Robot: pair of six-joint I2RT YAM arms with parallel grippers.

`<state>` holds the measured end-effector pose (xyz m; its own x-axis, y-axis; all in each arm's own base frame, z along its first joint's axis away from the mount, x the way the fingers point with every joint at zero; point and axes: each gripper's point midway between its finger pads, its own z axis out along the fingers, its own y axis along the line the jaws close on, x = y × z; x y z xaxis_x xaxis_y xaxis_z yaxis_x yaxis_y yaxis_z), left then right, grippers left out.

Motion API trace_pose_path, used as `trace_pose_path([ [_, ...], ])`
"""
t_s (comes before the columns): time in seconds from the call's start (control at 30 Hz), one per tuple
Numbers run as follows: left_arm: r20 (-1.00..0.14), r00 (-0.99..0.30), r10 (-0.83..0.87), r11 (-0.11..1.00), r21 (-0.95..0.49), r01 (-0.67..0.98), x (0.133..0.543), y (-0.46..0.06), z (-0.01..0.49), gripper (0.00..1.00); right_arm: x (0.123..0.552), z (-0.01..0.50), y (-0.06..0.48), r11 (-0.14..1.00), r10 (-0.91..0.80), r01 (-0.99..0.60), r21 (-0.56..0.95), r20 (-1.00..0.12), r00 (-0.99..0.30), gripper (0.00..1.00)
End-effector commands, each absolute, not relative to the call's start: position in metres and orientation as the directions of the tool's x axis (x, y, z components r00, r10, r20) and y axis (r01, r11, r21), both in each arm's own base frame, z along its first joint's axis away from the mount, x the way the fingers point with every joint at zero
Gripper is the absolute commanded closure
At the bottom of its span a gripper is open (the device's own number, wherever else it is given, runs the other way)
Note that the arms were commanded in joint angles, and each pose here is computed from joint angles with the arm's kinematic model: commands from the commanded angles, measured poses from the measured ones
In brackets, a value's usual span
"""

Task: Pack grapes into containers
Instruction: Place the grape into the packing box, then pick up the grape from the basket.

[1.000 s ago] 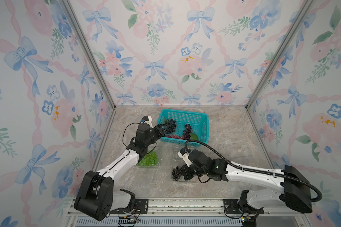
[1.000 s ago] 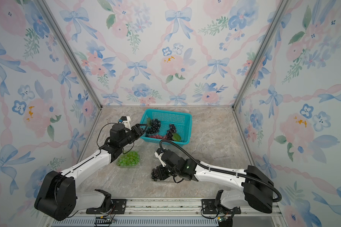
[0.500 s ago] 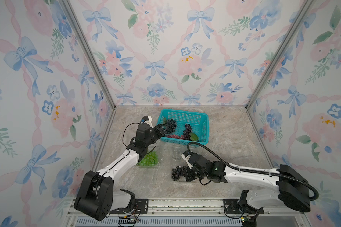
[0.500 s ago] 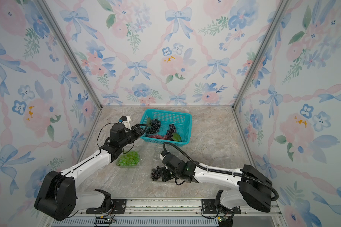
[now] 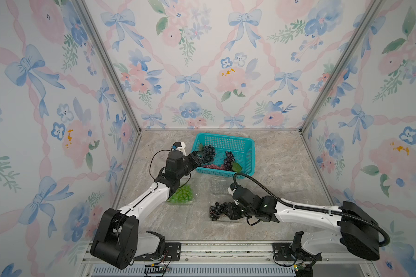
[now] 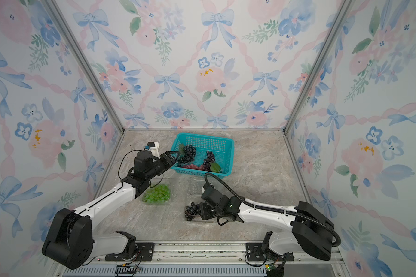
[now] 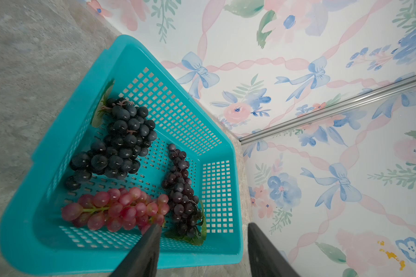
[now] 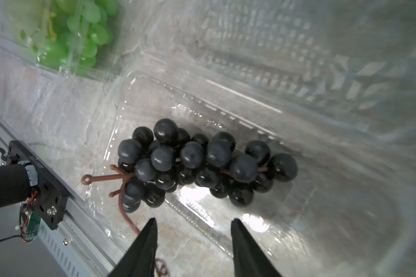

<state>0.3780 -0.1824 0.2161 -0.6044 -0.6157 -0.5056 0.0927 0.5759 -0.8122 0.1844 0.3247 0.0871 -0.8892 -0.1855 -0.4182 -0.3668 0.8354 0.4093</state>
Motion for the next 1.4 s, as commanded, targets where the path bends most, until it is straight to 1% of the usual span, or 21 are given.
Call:
trace_pose_path([
  [0.0, -0.529, -0.619, -0.581, 0.587, -0.799, 0.131, 0.376, -0.191, 0.218, 0.4, 0.193, 0.096, 0.3, 0.866, -0.171, -0.344, 0.362, -0.432, -0.886, 0.48],
  [0.3, -0.561, -0.647, -0.517, 0.632, -0.759, 0.154, 0.384, -0.209, 0.214, 0.4, 0.226, 0.16, 0.279, 0.842, -0.085, -0.351, 0.411, -0.54, -0.837, 0.46],
  [0.37, -0.568, -0.648, -0.508, 0.639, -0.753, 0.16, 0.387, -0.213, 0.215, 0.41, 0.235, 0.17, 0.278, 0.836, -0.108, -0.385, 0.391, -0.571, -0.814, 0.46],
  [0.47, -0.583, -0.645, -0.494, 0.65, -0.74, 0.17, 0.395, -0.217, 0.22, 0.41, 0.252, 0.184, 0.28, 0.823, -0.09, -0.395, 0.409, -0.592, -0.801, 0.46],
  [0.57, -0.603, -0.649, -0.464, 0.674, -0.715, 0.183, 0.404, -0.225, 0.223, 0.41, 0.274, 0.198, 0.282, 0.807, -0.053, -0.401, 0.433, -0.623, -0.781, 0.43],
  [0.63, -0.606, -0.654, -0.453, 0.694, -0.7, 0.168, 0.412, -0.227, 0.219, 0.41, 0.294, 0.204, 0.282, 0.8, -0.024, -0.396, 0.451, -0.636, -0.772, 0.39],
  [0.67, -0.606, -0.653, -0.453, 0.703, -0.694, 0.156, 0.417, -0.226, 0.218, 0.41, 0.307, 0.208, 0.283, 0.797, -0.01, -0.395, 0.458, -0.643, -0.766, 0.34],
  [0.7, -0.607, -0.653, -0.454, 0.71, -0.689, 0.147, 0.421, -0.227, 0.217, 0.42, 0.32, 0.21, 0.283, 0.793, 0.0, -0.392, 0.466, -0.644, -0.765, 0.32],
  [0.83, -0.605, -0.653, -0.455, 0.729, -0.675, 0.118, 0.437, -0.228, 0.212, 0.42, 0.367, 0.217, 0.289, 0.784, 0.001, -0.408, 0.468, -0.657, -0.753, 0.28],
  [0.9, -0.602, -0.66, -0.449, 0.731, -0.672, 0.116, 0.446, -0.232, 0.212, 0.42, 0.392, 0.213, 0.286, 0.808, -0.021, -0.404, 0.429, -0.664, -0.747, 0.27],
  [1.0, -0.593, -0.683, -0.427, 0.739, -0.664, 0.113, 0.455, -0.239, 0.204, 0.42, 0.426, 0.191, 0.275, 0.846, -0.028, -0.357, 0.395, -0.636, -0.771, 0.26],
  [1.07, -0.589, -0.693, -0.416, 0.752, -0.652, 0.103, 0.458, -0.24, 0.197, 0.43, 0.441, 0.176, 0.27, 0.862, -0.03, -0.333, 0.383, -0.616, -0.787, 0.25],
  [1.13, -0.593, -0.696, -0.406, 0.768, -0.633, 0.092, 0.459, -0.237, 0.19, 0.43, 0.45, 0.163, 0.268, 0.87, -0.044, -0.323, 0.372, -0.594, -0.803, 0.25],
  [1.27, -0.61, -0.695, -0.381, 0.811, -0.582, 0.066, 0.459, -0.229, 0.178, 0.43, 0.452, 0.136, 0.265, 0.897, -0.137, -0.336, 0.288, -0.541, -0.83, 0.21],
  [1.37, -0.616, -0.698, -0.365, 0.831, -0.553, 0.053, 0.458, -0.225, 0.171, 0.43, 0.448, 0.119, 0.267, 0.895, -0.169, -0.343, 0.284, -0.496, -0.852, 0.19],
])
